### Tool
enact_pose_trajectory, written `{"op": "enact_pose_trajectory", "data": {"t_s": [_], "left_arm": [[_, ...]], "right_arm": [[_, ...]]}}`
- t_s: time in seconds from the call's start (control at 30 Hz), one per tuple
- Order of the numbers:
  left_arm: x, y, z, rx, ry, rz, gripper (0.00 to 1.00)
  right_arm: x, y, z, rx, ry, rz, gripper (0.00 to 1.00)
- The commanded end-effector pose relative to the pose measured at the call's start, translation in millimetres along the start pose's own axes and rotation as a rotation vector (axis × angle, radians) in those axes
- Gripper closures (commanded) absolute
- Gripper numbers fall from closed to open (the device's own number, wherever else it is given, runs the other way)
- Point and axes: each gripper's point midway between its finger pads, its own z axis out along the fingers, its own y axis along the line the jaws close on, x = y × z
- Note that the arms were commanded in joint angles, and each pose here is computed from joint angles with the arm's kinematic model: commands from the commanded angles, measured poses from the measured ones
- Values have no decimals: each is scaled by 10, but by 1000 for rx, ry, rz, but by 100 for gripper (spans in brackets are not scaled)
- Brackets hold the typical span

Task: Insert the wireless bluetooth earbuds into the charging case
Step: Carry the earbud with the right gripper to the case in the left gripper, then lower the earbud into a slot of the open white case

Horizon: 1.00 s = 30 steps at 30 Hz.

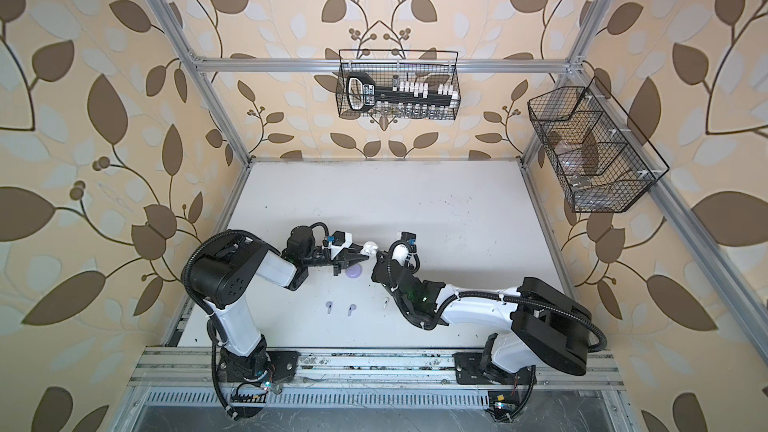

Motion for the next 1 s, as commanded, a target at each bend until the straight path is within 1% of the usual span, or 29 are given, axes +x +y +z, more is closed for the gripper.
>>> {"op": "enact_pose_trajectory", "data": {"t_s": [0.0,0.3,0.63,0.97], "left_arm": [[-110,17,-16,-12,-40,37,100],[-116,38,-23,-23,-45,36,100],[-124,88,-27,-52,-50,24,100],[-136,153,-39,-89,-62,11,100]], "right_arm": [[-85,90,43,-41,-59,13,85],[-91,78,178,-53,-88,37,85],[-92,85,231,-76,-139,68,85],[-97,32,331,-78,-150,87,85]]}}
